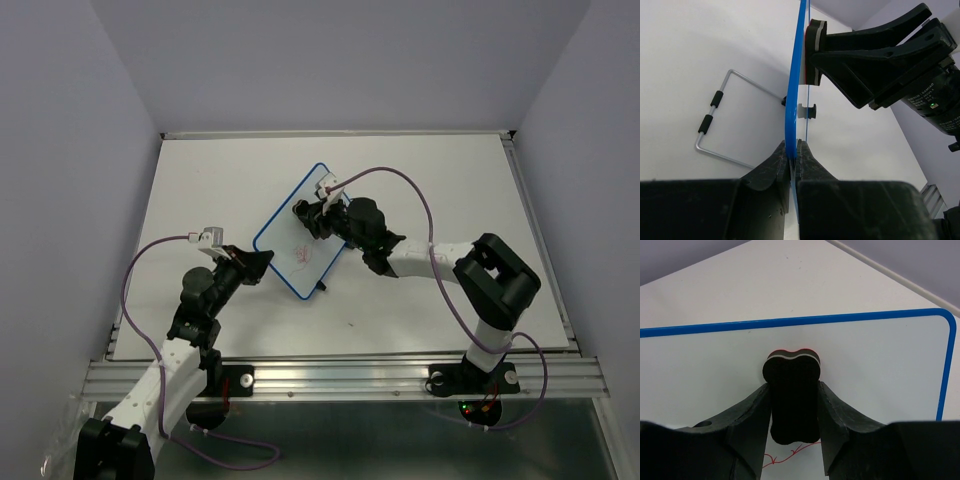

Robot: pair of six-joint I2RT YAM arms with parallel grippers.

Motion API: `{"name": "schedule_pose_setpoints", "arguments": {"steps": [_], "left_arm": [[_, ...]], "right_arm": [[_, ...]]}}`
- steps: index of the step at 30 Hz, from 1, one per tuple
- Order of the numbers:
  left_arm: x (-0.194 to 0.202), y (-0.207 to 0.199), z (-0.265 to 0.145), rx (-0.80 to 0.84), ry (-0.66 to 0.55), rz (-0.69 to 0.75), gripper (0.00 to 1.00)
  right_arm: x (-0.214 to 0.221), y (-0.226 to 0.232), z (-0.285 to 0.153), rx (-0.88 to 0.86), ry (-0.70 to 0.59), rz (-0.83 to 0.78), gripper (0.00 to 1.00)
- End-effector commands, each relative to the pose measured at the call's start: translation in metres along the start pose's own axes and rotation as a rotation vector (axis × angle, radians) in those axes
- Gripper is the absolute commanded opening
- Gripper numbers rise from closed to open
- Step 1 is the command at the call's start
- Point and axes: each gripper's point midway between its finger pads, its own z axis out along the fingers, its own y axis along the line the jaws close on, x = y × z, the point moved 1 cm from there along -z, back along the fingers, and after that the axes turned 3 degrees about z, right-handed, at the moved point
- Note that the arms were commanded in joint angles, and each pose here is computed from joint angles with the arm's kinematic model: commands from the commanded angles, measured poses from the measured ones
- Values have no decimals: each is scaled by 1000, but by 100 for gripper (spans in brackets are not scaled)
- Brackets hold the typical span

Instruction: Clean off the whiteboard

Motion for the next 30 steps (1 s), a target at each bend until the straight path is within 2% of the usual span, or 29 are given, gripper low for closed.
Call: {"name": "schedule_pose_setpoints", "arguments": {"steps": [1,6,7,13,17,22,26,30], "left_arm": [[9,2,-1,-1,50,61,0],[10,1,-1,3,53,63,0],[10,1,-1,1,52,63,0],[9,2,-1,-1,47,64,0],[9,2,-1,-4,47,62,0],[8,2,-1,-6,46,64,0],[9,2,-1,-5,51,62,0],[10,2,-1,-4,52,62,0]], "right_arm": [[68,18,-11,-44,207,10,45],[74,17,-11,-34,229,16,28],[75,17,-11,-32,233,20,20],[74,30,-21,-107,239,36,11],[76,54,-31,-227,255,55,9],[83,65,-39,-264,283,41,6],[71,49,-31,-152,241,48,1],[48,29,-18,-41,185,6,1]]}}
